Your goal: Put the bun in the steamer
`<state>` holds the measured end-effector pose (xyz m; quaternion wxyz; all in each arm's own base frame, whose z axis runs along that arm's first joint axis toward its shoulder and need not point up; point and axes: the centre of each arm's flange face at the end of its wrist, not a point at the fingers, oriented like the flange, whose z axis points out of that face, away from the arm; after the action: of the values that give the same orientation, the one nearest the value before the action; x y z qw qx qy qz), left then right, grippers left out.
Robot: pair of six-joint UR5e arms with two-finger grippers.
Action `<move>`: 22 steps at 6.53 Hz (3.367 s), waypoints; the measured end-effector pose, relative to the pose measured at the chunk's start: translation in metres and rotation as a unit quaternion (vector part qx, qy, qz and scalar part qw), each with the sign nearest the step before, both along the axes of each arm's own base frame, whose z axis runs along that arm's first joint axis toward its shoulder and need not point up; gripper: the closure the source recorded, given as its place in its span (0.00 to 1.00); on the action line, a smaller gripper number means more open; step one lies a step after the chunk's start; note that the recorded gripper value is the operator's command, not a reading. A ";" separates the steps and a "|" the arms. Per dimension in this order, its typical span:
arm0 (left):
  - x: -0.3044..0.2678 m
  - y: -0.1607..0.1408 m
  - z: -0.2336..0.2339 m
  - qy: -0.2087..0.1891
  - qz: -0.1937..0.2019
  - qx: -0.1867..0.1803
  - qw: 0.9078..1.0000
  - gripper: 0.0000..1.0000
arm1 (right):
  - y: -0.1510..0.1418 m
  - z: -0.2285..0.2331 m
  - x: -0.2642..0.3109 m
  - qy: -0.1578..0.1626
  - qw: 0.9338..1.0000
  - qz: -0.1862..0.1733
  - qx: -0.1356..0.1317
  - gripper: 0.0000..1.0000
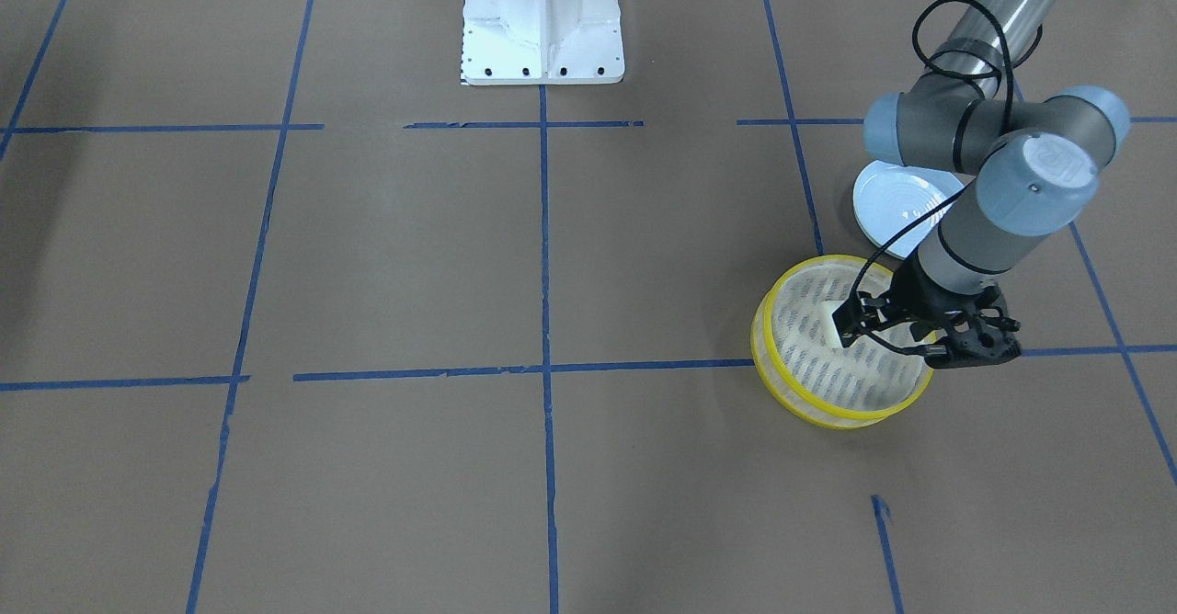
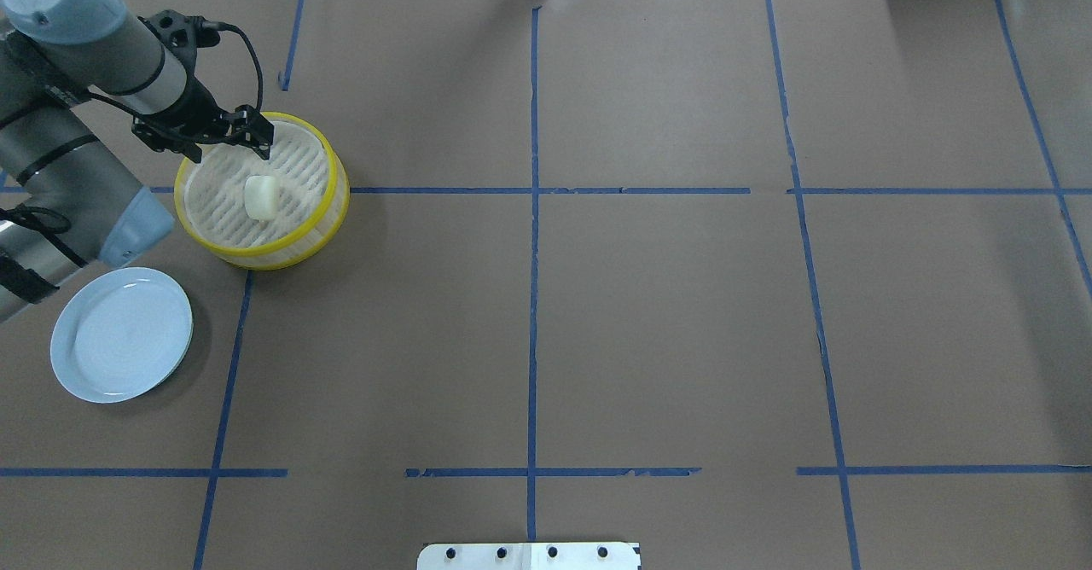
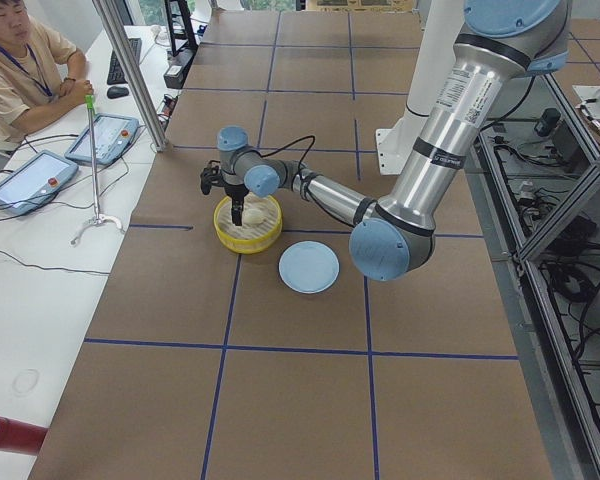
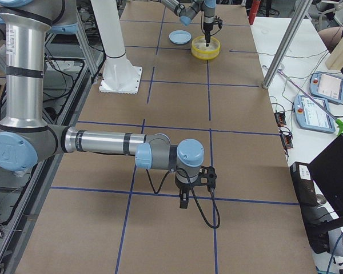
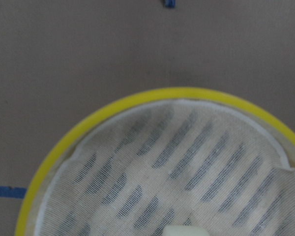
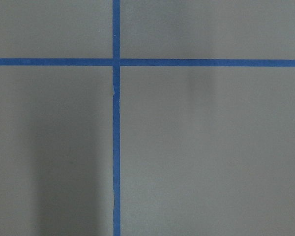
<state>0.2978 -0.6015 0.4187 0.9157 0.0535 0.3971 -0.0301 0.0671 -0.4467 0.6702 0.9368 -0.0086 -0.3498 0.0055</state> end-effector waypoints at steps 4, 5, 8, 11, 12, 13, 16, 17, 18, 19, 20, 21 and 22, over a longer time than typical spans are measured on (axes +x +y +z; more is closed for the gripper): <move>-0.221 0.033 0.120 -0.006 0.053 0.063 0.997 0.01 | 0.000 0.000 0.000 0.000 1.000 0.000 0.000 0.00; -0.265 0.051 0.154 -0.016 0.065 0.079 0.995 0.01 | 0.000 0.000 0.000 0.000 1.000 0.000 0.000 0.00; -0.366 0.099 0.230 -0.039 0.076 0.081 0.993 0.00 | 0.000 0.000 0.000 0.000 1.000 0.000 0.000 0.00; -0.375 0.107 0.219 -0.033 0.062 0.034 0.997 0.00 | 0.000 0.000 0.000 0.000 1.000 0.000 0.000 0.00; -0.375 0.115 0.213 -0.029 0.048 0.023 0.998 0.00 | 0.000 0.000 0.000 0.000 1.000 0.000 0.000 0.00; -0.374 0.127 0.214 -0.026 0.042 0.017 0.999 0.00 | 0.000 0.000 0.000 0.000 1.000 0.000 0.000 0.00; -0.375 0.154 0.212 -0.027 0.039 0.025 0.999 0.00 | 0.000 0.000 0.000 0.000 1.000 0.000 0.000 0.00; -0.375 0.154 0.208 -0.025 0.038 0.024 0.999 0.00 | 0.000 0.000 0.000 0.000 1.000 0.000 0.000 0.00; -0.375 0.154 0.206 -0.021 0.038 0.013 0.999 0.00 | 0.000 0.000 0.000 0.000 1.000 0.000 0.000 0.00; -0.375 0.153 0.203 -0.014 0.038 0.006 0.999 0.00 | 0.000 0.000 0.000 0.000 1.000 0.000 0.000 0.00; -0.375 0.153 0.200 -0.009 0.037 0.005 0.999 0.00 | 0.000 0.000 0.000 0.000 1.000 0.000 0.000 0.00; -0.377 0.153 0.199 -0.008 0.039 0.008 0.999 0.00 | 0.000 0.000 0.000 0.000 1.000 0.000 0.000 0.00; -0.379 0.154 0.200 -0.007 0.041 0.009 0.999 0.00 | 0.000 0.000 0.000 0.000 1.000 0.000 0.000 0.00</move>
<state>-0.0809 -0.4476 0.6191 0.9186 0.0452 0.3925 0.0115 0.0672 -0.4467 0.6701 0.9368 -0.0086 -0.3498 0.0056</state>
